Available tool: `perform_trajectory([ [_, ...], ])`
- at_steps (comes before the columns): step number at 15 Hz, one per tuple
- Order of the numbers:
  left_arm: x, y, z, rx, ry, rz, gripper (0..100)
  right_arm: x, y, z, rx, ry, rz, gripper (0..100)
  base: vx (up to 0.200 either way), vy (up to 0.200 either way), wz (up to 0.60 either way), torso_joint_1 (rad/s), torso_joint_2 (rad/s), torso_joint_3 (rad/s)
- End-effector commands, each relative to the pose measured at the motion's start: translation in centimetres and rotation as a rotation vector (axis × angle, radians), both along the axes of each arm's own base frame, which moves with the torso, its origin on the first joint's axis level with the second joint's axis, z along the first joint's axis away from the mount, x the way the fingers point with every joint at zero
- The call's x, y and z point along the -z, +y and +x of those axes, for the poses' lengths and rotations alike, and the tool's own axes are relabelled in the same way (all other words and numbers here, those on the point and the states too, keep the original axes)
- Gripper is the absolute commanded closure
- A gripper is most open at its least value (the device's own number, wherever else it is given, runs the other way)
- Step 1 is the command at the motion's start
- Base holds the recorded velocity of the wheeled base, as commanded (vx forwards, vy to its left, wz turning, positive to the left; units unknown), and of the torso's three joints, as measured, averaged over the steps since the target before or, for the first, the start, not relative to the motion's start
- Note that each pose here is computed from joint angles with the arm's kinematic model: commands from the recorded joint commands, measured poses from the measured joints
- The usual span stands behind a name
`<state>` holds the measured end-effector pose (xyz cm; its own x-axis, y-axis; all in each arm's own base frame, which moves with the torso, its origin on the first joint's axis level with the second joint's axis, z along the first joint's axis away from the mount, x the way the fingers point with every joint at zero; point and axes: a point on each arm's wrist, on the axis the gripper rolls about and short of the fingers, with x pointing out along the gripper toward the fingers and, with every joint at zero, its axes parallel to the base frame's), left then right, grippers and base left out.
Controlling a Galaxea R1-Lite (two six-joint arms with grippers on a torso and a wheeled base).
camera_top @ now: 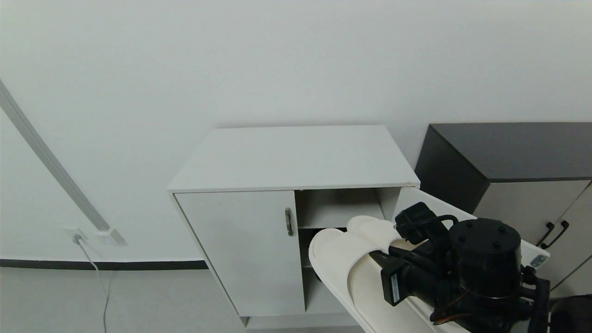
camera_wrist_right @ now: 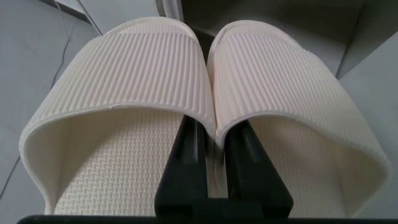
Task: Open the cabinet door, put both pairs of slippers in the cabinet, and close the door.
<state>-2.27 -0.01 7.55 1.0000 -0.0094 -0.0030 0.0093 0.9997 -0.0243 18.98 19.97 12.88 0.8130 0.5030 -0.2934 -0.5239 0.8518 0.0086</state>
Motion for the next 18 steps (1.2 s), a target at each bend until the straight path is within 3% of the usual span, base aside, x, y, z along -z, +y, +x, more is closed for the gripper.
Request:
perform_trajectory([
  [1, -0.04, 0.00, 0.00, 0.000, 0.000, 0.000, 100, 0.08, 0.06, 0.02, -0.001, 0.002, -0.001, 100, 0.000, 0.000, 0.00, -0.227, 0.54, 0.305],
  [18, -0.01, 0.03, 0.00, -0.016, -0.001, -0.002, 100, 0.93, 0.25, -0.08, -0.007, 0.018, -0.021, 100, 0.000, 0.000, 0.00, -0.189, 0.51, 0.322],
])
